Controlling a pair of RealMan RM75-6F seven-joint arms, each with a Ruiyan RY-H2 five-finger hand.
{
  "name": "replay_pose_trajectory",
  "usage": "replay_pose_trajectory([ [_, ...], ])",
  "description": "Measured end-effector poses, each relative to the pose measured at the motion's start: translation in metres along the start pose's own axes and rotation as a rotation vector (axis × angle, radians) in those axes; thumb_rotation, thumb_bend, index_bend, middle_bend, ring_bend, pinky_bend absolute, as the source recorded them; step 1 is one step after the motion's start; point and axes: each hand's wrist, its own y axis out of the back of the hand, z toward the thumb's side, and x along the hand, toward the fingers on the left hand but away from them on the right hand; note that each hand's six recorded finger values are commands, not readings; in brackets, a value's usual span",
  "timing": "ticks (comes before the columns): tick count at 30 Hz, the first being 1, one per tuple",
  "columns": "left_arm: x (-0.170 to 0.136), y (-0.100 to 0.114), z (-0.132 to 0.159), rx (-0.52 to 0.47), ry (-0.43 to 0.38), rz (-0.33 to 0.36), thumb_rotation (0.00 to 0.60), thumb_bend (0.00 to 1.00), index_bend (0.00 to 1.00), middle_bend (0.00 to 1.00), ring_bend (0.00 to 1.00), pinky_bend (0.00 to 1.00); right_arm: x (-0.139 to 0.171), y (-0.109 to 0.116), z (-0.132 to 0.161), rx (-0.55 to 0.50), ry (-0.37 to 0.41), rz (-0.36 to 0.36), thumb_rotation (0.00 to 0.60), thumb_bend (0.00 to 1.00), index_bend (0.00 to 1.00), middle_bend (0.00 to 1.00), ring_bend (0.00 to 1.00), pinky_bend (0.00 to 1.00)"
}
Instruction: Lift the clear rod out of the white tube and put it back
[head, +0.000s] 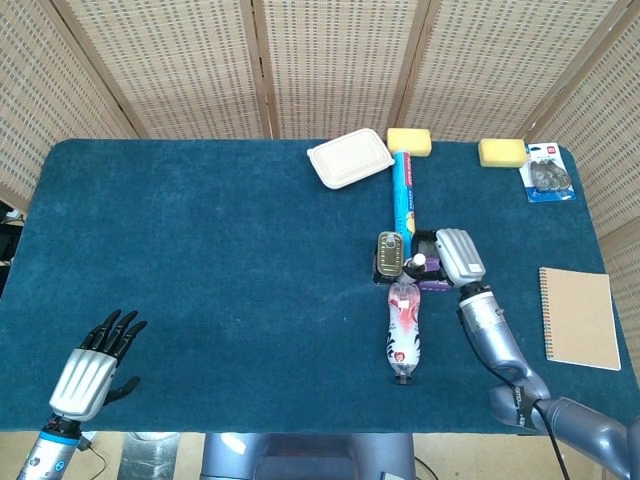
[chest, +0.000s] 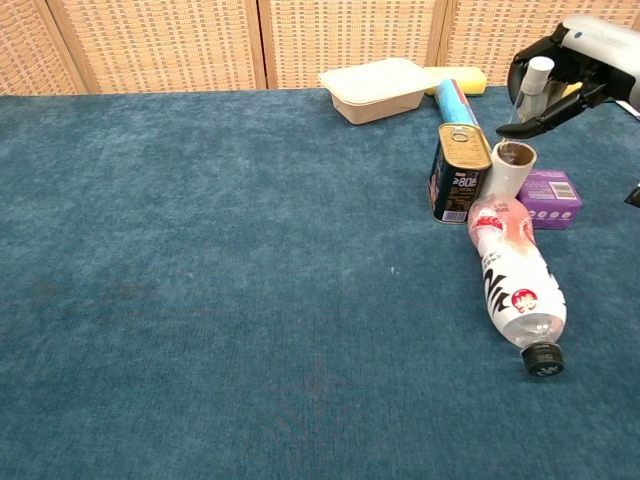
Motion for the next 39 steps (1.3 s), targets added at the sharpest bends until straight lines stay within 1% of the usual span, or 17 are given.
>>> replay_pose_trajectory([
  [9, 0.0, -0.002, 0.001, -0.003, -0.004, -0.004, 0.6, 0.16, 0.1, 0.1, 0.03, 0.21, 0.0, 0.009, 0.004, 0.014, 0.006, -0.009, 0.6, 0.25, 0.66, 0.69, 0.64, 0.61],
  [19, 0.0, -0.002, 0.002, -0.004, -0.006, -0.004, 0.6, 0.16, 0.1, 0.1, 0.03, 0.21, -0.001, 0.009, 0.009, 0.026, 0.013, -0.007, 0.6, 0.25, 0.67, 0.7, 0.65, 0.61],
  [26, -0.001, -0.001, 0.001, -0.005, -0.008, 0.002, 0.6, 0.16, 0.1, 0.1, 0.03, 0.21, -0.002, 0.013, 0.017, 0.065, 0.034, -0.031, 0.6, 0.25, 0.68, 0.72, 0.67, 0.64],
  [33, -0.001, -0.003, 0.001, -0.009, -0.009, -0.002, 0.6, 0.16, 0.1, 0.1, 0.03, 0.21, -0.002, 0.018, 0.028, 0.073, 0.055, -0.04, 0.6, 0.25, 0.68, 0.72, 0.67, 0.64],
  [39, -0.001, -0.003, 0.0, -0.013, -0.009, 0.0, 0.6, 0.16, 0.1, 0.1, 0.03, 0.21, -0.006, 0.024, 0.034, 0.048, 0.051, -0.05, 0.6, 0.25, 0.7, 0.74, 0.71, 0.69],
])
